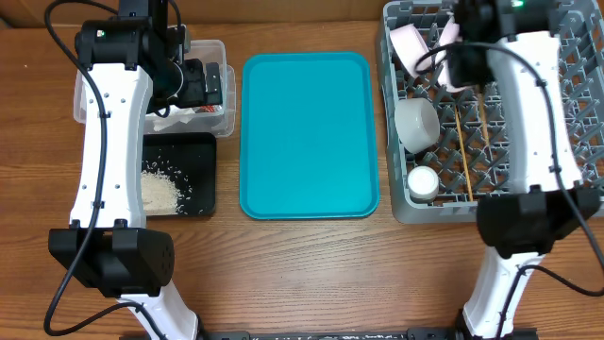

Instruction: Sort waste into correct bins and load items into the dishwasher

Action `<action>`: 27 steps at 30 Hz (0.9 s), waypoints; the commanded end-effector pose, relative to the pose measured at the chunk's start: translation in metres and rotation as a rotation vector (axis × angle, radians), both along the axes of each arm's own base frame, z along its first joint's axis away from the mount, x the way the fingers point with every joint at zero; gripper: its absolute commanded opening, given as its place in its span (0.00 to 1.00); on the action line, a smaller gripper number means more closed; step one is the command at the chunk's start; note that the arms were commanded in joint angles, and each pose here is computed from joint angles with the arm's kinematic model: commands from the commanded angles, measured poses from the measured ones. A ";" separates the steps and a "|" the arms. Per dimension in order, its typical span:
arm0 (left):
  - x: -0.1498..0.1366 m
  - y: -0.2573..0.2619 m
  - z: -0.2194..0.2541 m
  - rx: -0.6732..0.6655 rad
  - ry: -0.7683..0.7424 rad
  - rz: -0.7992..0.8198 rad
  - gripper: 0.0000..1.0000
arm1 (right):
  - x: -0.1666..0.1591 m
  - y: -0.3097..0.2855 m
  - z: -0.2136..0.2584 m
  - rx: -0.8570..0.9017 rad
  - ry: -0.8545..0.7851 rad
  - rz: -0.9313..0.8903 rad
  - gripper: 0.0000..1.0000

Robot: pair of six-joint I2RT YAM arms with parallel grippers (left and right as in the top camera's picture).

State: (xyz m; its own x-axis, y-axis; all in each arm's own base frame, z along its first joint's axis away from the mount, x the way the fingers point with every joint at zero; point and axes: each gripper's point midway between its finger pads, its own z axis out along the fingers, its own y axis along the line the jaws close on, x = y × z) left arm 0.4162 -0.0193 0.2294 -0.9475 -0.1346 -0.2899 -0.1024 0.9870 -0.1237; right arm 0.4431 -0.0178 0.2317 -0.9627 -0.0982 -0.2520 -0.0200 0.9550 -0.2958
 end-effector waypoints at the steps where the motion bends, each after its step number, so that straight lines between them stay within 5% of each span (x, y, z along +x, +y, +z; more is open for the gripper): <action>1: 0.001 0.000 0.005 0.012 -0.020 -0.018 1.00 | 0.000 -0.011 -0.030 0.044 0.083 0.062 0.04; 13: 0.001 0.000 0.005 0.012 -0.020 -0.018 1.00 | -0.005 -0.022 -0.091 0.200 0.168 0.067 0.05; 19: 0.001 0.000 0.005 0.012 -0.020 -0.018 1.00 | -0.005 -0.012 -0.089 0.257 0.158 0.079 0.41; 27: 0.001 0.000 0.005 0.012 -0.020 -0.018 1.00 | -0.009 0.016 -0.041 0.406 0.060 0.133 0.52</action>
State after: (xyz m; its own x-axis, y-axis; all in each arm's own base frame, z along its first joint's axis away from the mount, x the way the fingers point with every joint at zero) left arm 0.4162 -0.0192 0.2294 -0.9475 -0.1350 -0.2899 -0.1026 0.9870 -0.1241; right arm 0.4297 -0.0186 0.1404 -0.9872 -0.1273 -0.0956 -0.1311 0.9908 0.0341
